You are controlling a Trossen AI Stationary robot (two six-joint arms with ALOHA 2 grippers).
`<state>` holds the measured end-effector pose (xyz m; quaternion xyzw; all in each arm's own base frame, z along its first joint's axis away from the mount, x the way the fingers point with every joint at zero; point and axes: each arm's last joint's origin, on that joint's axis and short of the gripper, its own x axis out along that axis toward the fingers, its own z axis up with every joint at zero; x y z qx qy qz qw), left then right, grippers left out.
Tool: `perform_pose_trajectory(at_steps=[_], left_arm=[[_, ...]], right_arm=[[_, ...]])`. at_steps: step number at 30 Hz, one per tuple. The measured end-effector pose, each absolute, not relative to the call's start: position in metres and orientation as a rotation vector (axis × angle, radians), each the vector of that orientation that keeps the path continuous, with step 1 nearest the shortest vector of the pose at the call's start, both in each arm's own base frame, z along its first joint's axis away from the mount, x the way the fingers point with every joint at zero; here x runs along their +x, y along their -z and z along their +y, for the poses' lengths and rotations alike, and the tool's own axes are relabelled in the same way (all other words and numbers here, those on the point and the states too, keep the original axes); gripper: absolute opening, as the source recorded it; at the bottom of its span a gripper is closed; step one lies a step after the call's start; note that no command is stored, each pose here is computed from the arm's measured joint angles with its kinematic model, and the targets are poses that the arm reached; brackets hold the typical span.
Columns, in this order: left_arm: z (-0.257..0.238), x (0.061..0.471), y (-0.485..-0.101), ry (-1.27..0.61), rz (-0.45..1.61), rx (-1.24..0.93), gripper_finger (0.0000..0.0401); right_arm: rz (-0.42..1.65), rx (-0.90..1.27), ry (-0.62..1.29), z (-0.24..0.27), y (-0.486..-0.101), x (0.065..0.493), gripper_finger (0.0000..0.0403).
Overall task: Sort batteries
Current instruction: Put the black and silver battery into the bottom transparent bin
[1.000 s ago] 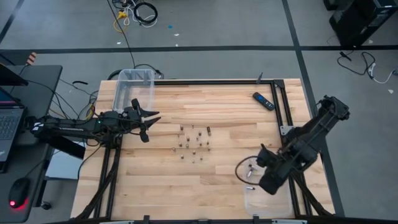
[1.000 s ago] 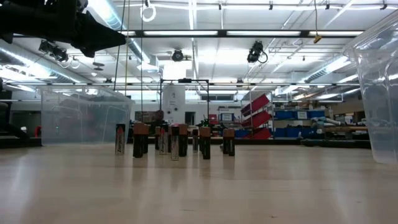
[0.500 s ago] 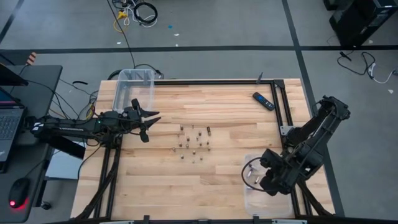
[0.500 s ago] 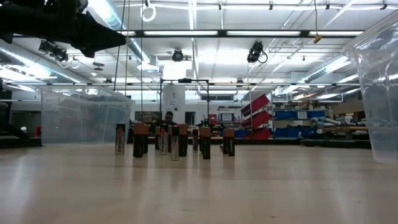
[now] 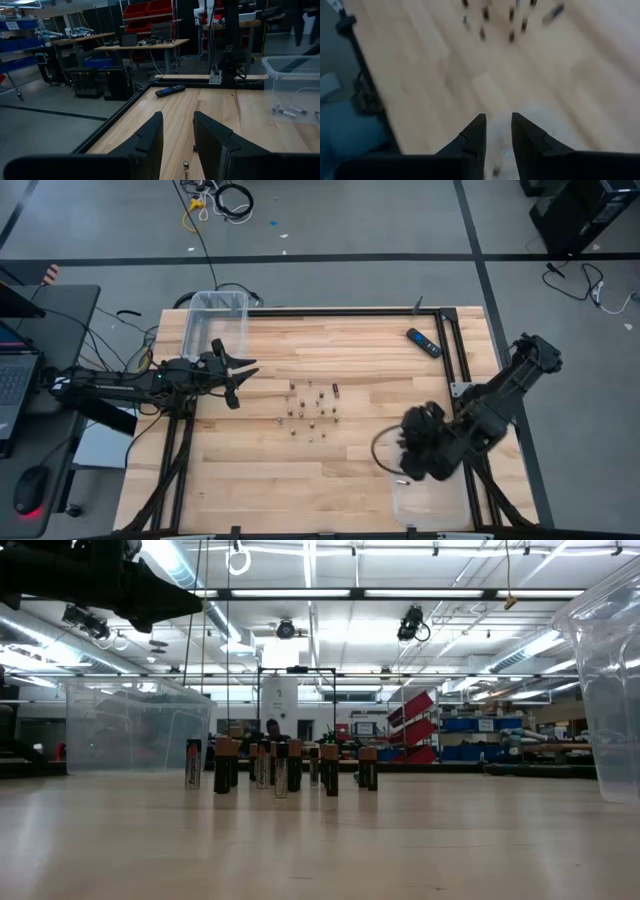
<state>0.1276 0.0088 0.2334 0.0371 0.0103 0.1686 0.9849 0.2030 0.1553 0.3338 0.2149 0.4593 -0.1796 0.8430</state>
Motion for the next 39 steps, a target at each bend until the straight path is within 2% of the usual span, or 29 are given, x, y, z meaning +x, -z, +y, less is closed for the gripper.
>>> perform_pose_trajectory(at_steps=[10, 22, 31, 39], left_arm=[[0.009, 0.128, -0.233, -0.338, 0.03, 0.076, 0.0106], [0.009, 0.128, -0.232, -0.338, 0.037, 0.077, 0.0106], [0.009, 0.128, -0.232, -0.338, 0.038, 0.077, 0.0106], [0.009, 0.128, -0.232, -0.338, 0.039, 0.078, 0.0106]], right_arm=[[0.841, 0.151, 0.254, 0.109, -0.332, 0.272, 0.0077], [0.744, -0.055, 0.098, 0.071, -0.292, 0.359, 0.0077], [0.75, -0.096, -0.045, 0.074, -0.25, 0.394, 0.0078], [0.839, -0.127, -0.064, 0.08, -0.209, 0.408, 0.0085]])
